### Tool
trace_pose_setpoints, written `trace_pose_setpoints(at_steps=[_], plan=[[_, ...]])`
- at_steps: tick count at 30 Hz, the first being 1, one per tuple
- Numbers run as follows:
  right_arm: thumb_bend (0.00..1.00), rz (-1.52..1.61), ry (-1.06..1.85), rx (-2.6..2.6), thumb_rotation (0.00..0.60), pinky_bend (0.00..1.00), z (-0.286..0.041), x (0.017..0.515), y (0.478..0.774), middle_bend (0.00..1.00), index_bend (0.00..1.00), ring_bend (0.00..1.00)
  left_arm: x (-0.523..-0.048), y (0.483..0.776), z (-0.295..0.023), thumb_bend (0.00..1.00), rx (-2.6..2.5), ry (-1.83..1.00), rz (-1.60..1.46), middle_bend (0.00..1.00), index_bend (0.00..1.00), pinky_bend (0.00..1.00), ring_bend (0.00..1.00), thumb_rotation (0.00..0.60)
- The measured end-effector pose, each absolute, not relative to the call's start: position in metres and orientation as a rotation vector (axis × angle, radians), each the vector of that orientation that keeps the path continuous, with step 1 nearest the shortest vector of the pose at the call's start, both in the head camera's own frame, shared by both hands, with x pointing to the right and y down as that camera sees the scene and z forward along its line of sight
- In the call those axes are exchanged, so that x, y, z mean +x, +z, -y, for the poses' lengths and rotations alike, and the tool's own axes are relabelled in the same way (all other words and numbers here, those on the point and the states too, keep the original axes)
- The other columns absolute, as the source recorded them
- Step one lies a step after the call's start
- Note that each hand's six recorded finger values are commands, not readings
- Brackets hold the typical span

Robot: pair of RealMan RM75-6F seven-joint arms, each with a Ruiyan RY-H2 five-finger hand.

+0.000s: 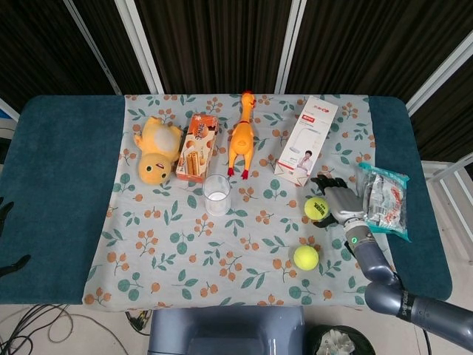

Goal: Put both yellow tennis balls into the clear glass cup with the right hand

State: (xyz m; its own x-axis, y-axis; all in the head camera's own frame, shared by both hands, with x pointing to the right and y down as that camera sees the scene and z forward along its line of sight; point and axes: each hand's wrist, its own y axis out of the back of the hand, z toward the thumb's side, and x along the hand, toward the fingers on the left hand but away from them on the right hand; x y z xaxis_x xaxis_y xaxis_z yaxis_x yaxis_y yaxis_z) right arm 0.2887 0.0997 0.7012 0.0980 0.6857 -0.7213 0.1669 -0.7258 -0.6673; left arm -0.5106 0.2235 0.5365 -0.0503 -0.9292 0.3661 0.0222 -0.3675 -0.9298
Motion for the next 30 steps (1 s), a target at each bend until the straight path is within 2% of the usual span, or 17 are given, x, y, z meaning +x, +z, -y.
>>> trace_pose_setpoints(at_steps=[7, 15, 19, 23, 27, 30], plan=[[0.16, 0.811, 1.702, -1.951, 0.600, 0.01, -0.104, 0.286, 0.716, 0.11, 0.20, 0.20, -0.511, 0.536, -0.223, 0.06, -1.434, -1.534, -1.017, 0.00, 0.07, 0.10, 0.00, 0.600], [0.16, 0.801, 1.720, -1.930, 0.600, 0.06, -0.105, 0.287, 0.724, 0.17, 0.26, 0.27, -0.510, 0.537, -0.223, 0.06, -1.434, -1.536, -1.014, 0.00, 0.07, 0.11, 0.00, 0.600], [0.20, 0.813, 1.720, -1.921, 0.600, 0.09, -0.104, 0.286, 0.726, 0.20, 0.30, 0.30, -0.511, 0.537, -0.223, 0.06, -1.432, -1.538, -1.017, 0.00, 0.07, 0.11, 0.00, 0.600], [0.25, 0.828, 1.718, -1.914, 0.600, 0.20, -0.102, 0.285, 0.728, 0.28, 0.35, 0.36, -0.511, 0.537, -0.223, 0.06, -1.434, -1.538, -1.015, 0.00, 0.08, 0.11, 0.00, 0.600], [0.29, 0.857, 1.714, -1.910, 0.600, 0.31, -0.101, 0.284, 0.731, 0.30, 0.38, 0.39, -0.510, 0.536, -0.223, 0.06, -1.435, -1.532, -1.017, 0.00, 0.08, 0.12, 0.00, 0.600], [0.36, 0.858, 1.719, -1.904, 0.600, 0.38, -0.101, 0.284, 0.733, 0.34, 0.42, 0.44, -0.511, 0.536, -0.223, 0.06, -1.433, -1.533, -1.019, 0.00, 0.09, 0.12, 0.00, 0.600]])
